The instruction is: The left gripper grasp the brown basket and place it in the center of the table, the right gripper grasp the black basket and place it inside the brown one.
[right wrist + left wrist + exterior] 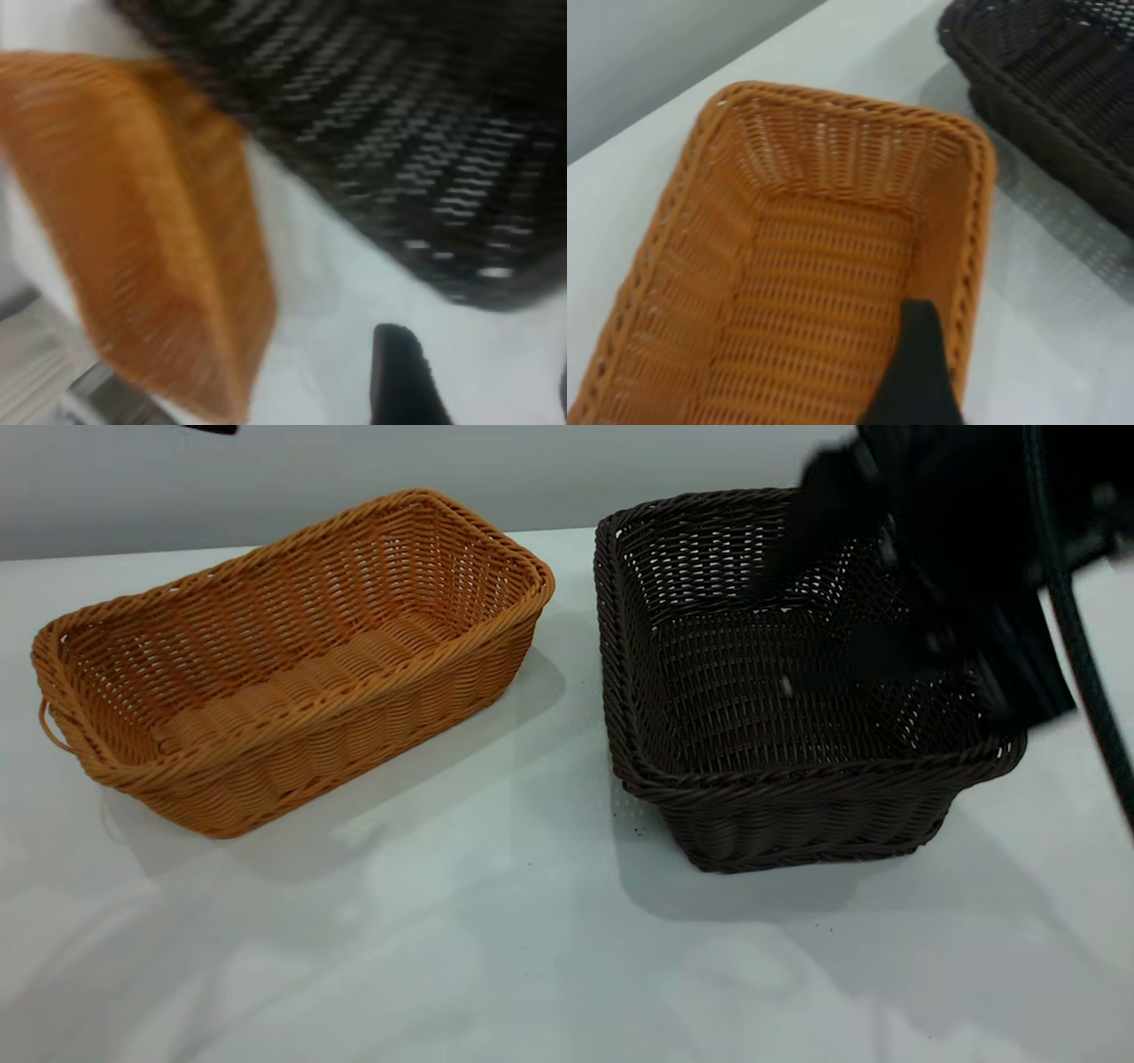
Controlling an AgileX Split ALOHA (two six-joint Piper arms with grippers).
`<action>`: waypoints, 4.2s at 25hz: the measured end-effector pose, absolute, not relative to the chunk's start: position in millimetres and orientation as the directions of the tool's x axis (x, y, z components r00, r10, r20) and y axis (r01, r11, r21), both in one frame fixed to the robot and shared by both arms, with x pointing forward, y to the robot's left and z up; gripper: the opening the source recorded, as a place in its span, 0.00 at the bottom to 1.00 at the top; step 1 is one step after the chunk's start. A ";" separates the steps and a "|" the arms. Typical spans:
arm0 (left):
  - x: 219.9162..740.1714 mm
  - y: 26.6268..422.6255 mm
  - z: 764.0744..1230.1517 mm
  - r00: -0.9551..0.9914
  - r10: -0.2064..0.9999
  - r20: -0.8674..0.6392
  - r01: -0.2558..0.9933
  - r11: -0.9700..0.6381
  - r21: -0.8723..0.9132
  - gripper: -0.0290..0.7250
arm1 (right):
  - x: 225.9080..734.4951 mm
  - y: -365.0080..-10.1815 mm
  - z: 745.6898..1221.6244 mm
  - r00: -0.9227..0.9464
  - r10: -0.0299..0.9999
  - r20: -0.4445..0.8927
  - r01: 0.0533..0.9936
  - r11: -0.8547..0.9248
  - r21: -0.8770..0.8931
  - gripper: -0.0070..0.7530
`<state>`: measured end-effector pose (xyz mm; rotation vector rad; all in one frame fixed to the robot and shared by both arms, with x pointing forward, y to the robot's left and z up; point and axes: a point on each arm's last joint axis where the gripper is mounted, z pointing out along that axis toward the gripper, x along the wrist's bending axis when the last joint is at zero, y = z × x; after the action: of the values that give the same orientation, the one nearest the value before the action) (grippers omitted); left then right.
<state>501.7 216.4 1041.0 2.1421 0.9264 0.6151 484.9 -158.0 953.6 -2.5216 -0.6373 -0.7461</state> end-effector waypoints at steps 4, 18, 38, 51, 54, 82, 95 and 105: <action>500.1 212.6 1040.8 0.645 0.750 0.142 0.416 -0.501 0.758 0.74 | 465.1 -167.8 934.9 0.807 0.310 0.503 0.493 -0.822 -0.284 0.50; 500.3 212.9 1040.9 0.642 0.753 0.140 0.418 -0.498 0.760 0.74 | 458.5 -178.8 920.9 0.833 0.268 0.484 0.421 -0.874 -0.241 0.50; 500.3 212.9 1040.9 0.642 0.754 0.138 0.420 -0.496 0.760 0.74 | 465.9 -162.6 912.3 0.832 0.246 0.497 0.393 -0.893 -0.217 0.50; 499.7 212.4 1040.6 0.637 0.762 0.114 0.436 -0.479 0.762 0.74 | 488.6 -146.2 892.4 0.857 0.230 0.461 0.361 -0.906 -0.219 0.50; 499.5 212.4 1040.8 0.637 0.762 0.114 0.436 -0.479 0.762 0.74 | 490.0 -145.9 882.2 0.874 0.220 0.433 0.339 -0.915 -0.220 0.50; 495.9 210.5 1038.7 0.666 0.740 0.090 0.448 -0.493 0.745 0.74 | 510.8 -140.3 854.8 0.885 0.215 0.414 0.307 -0.937 -0.168 0.34; 496.1 210.6 1038.8 0.665 0.742 0.090 0.448 -0.492 0.746 0.74 | 509.7 -139.3 854.7 0.888 0.217 0.405 0.310 -0.933 -0.181 0.34; 496.0 210.5 1038.3 0.666 0.741 0.089 0.449 -0.493 0.745 0.74 | 510.9 -138.9 864.5 0.874 0.216 0.435 0.320 -0.930 -0.181 0.34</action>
<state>496.0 210.5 1038.3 2.1665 0.9149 0.5261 510.9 -138.9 864.5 -2.7973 -0.4071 -0.6075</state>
